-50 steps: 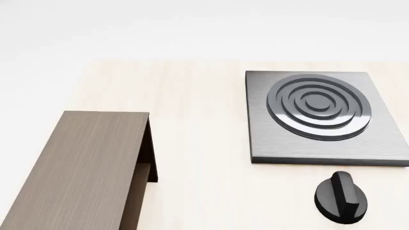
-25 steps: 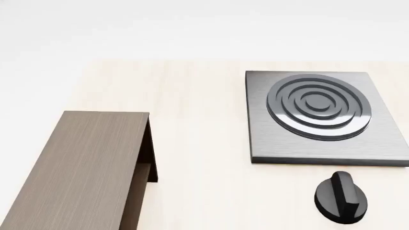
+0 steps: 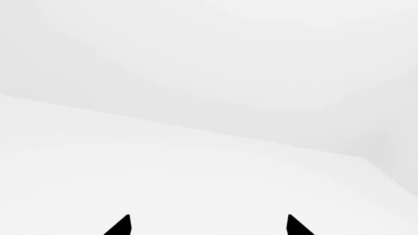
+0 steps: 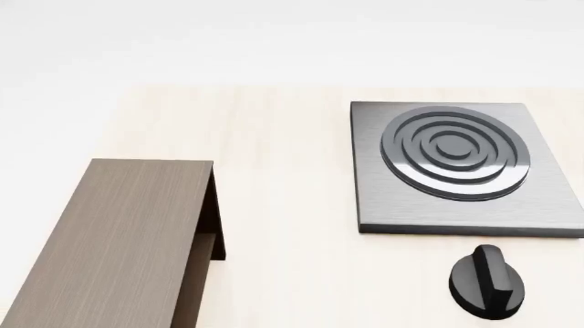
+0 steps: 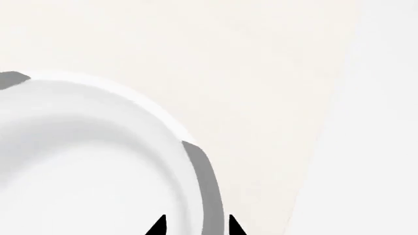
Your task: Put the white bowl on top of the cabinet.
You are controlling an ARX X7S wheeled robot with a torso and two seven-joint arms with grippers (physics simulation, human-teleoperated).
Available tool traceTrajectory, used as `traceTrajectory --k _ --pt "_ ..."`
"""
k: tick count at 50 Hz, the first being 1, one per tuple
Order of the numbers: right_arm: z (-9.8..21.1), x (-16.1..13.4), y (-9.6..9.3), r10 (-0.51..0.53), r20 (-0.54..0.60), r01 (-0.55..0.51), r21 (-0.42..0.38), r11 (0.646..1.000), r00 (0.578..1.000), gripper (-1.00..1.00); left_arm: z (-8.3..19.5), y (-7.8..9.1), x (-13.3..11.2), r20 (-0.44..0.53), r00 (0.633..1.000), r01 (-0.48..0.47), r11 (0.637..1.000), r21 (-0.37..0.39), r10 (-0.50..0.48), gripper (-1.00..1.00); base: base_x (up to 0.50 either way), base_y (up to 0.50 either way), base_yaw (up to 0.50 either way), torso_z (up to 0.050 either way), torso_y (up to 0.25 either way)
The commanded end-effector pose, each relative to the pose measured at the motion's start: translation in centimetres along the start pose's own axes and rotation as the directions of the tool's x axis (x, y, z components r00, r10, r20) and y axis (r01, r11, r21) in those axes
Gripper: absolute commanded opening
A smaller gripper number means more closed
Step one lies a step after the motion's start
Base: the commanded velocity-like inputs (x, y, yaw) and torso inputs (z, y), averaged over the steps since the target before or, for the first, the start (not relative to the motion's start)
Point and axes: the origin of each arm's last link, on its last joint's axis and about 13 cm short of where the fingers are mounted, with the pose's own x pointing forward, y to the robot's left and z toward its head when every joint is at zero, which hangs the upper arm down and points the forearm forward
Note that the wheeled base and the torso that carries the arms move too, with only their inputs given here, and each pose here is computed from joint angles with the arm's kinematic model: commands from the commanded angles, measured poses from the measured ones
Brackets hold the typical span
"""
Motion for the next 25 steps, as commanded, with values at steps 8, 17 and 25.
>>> traceTrajectory --k 8,17,25 --pt "-1.6 -0.2 1.4 0.022 -0.057 -0.024 -0.035 0.999 0.998 -1.00 -0.1 -0.1 0.0 -0.003 1.000 0.002 1.000 0.001 -0.002 1.00 0.00 0.00 0.00 -0.001 0.000" --pt "-0.7 -1.9 1.8 0.063 0.024 -0.062 -0.029 0.998 0.998 -1.00 -0.1 0.0 0.0 -0.006 1.000 0.000 1.000 -0.006 0.000 1.00 0.00 0.00 0.00 -0.001 0.000" --pt "0.8 -4.5 2.0 0.111 0.118 -0.111 0.002 0.994 0.987 -1.00 -0.1 0.1 0.0 -0.008 1.000 0.000 1.000 -0.012 0.000 1.00 0.00 0.00 0.00 0.000 0.000"
